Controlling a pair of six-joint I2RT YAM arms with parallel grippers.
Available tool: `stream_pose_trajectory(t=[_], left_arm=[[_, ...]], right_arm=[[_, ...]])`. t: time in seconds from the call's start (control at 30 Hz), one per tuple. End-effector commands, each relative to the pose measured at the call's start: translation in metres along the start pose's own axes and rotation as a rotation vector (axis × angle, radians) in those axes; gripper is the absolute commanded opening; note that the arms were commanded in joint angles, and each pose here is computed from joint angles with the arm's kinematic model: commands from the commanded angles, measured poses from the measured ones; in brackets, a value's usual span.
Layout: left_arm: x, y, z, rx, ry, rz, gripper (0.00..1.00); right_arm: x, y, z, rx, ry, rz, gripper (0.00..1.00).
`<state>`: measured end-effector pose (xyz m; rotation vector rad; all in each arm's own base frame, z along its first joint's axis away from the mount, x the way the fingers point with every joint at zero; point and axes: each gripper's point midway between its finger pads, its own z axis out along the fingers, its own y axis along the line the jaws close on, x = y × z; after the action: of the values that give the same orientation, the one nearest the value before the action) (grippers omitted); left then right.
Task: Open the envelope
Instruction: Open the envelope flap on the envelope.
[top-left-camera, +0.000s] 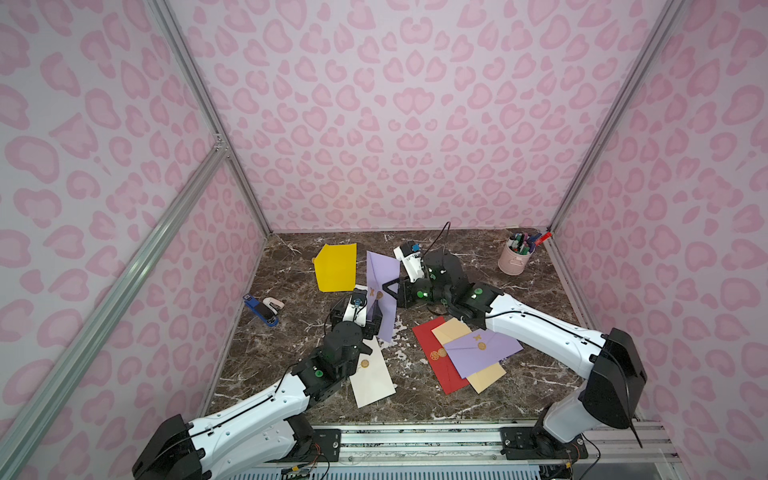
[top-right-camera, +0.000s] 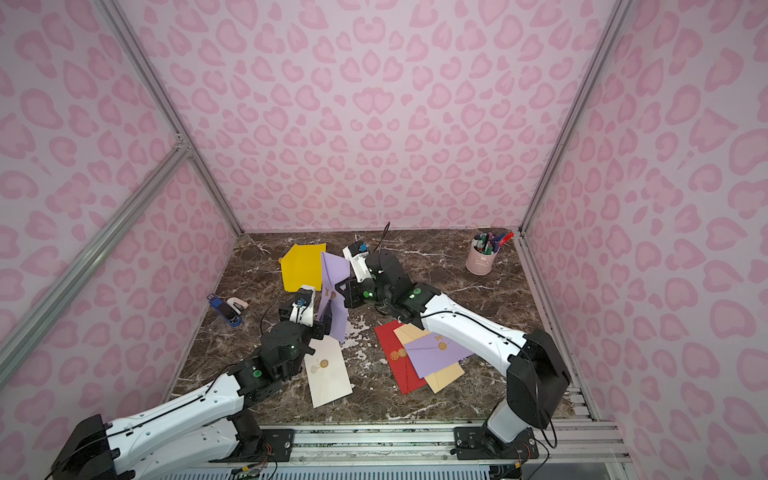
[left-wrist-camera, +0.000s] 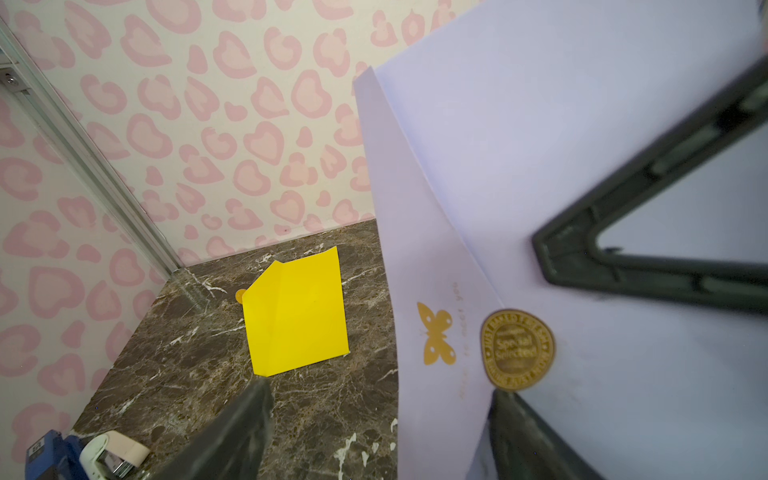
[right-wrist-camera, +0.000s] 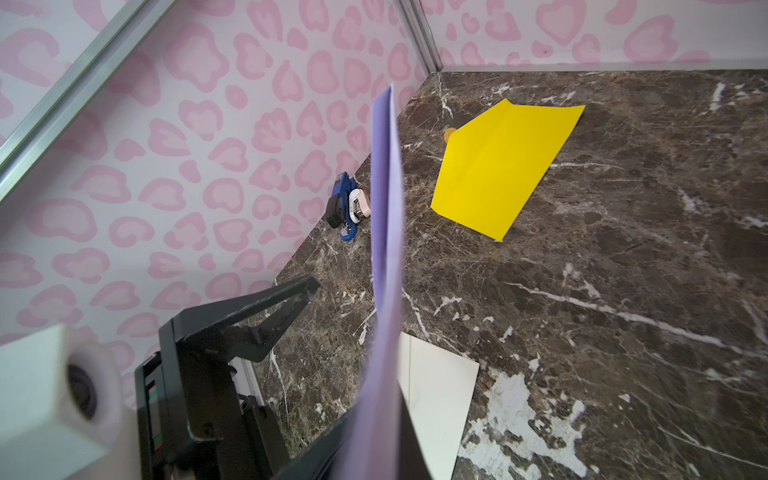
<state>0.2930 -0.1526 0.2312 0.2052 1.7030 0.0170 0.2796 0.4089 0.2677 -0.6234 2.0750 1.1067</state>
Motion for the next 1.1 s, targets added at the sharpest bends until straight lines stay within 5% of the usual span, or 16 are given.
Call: stream_pose_trajectory(t=[0.0,1.07], left_arm=[[-0.0071,0.0028,0.0007,-0.016,-0.025,-0.029,0.83],[-0.0094,0.0059,0.0037,-0.028,-0.026,-0.026,0.83]], right_arm=[[0.0101,0.0028,0.0007,-0.017,0.049,0.004,0.0],[0.0118,0.003,0.0019,-0.019,0.057,-0.001,0.0]])
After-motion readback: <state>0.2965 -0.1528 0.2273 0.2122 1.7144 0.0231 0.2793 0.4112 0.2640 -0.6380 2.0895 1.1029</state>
